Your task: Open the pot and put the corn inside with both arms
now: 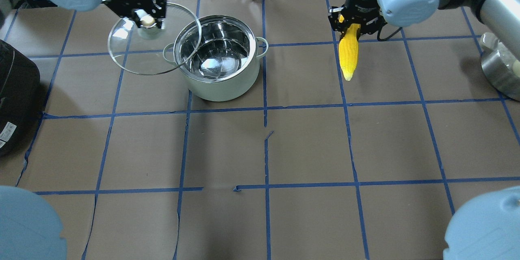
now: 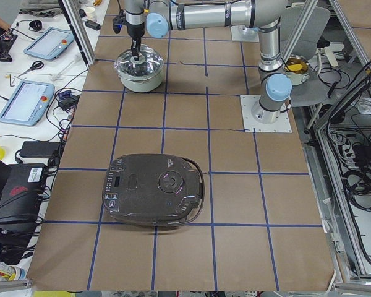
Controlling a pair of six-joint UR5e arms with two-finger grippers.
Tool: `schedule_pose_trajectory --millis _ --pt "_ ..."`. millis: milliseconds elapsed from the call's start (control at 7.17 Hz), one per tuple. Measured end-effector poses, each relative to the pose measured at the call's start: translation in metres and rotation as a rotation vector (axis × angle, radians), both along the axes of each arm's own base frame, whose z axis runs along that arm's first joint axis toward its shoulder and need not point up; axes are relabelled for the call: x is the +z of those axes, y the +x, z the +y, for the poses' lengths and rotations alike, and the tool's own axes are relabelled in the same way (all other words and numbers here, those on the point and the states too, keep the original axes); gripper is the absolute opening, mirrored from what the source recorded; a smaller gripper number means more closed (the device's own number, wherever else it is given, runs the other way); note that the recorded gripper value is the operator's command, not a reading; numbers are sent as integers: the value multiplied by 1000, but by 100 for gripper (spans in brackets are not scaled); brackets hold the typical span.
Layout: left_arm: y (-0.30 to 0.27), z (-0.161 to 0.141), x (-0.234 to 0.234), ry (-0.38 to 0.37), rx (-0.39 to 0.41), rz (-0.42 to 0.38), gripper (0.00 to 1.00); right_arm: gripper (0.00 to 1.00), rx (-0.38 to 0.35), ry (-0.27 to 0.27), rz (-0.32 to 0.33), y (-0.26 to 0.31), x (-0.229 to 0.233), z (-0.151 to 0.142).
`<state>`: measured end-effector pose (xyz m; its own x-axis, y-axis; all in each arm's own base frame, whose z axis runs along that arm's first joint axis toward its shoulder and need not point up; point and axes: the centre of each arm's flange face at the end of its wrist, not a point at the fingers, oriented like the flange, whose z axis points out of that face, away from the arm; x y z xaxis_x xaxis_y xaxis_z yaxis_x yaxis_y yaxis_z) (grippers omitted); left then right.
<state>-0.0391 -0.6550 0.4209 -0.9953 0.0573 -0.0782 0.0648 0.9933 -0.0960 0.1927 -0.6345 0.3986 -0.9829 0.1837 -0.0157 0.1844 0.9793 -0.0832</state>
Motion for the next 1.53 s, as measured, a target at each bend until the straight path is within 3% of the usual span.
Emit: schedule_pose_trajectory --millis 419,837,977,1116,1256,1395,1535 --pt "140 23 -44 41 -40 -5 28 0 35 -60 28 127 19 -19" --pt "151 57 -119 73 -53 26 27 0 32 -95 0 223 6 -29" --pt "151 65 -134 88 -66 43 27 16 27 -101 -10 242 -2 -32" --pt "152 69 -145 89 -74 52 27 43 30 -111 -24 254 -7 -35" --pt "153 70 -155 73 -89 55 27 55 48 -118 -43 266 -14 -36" --pt "153 69 -162 58 -104 63 27 98 98 -118 -48 275 -26 -36" --pt "152 71 -167 54 -109 71 28 100 171 -118 -40 280 -34 -37"
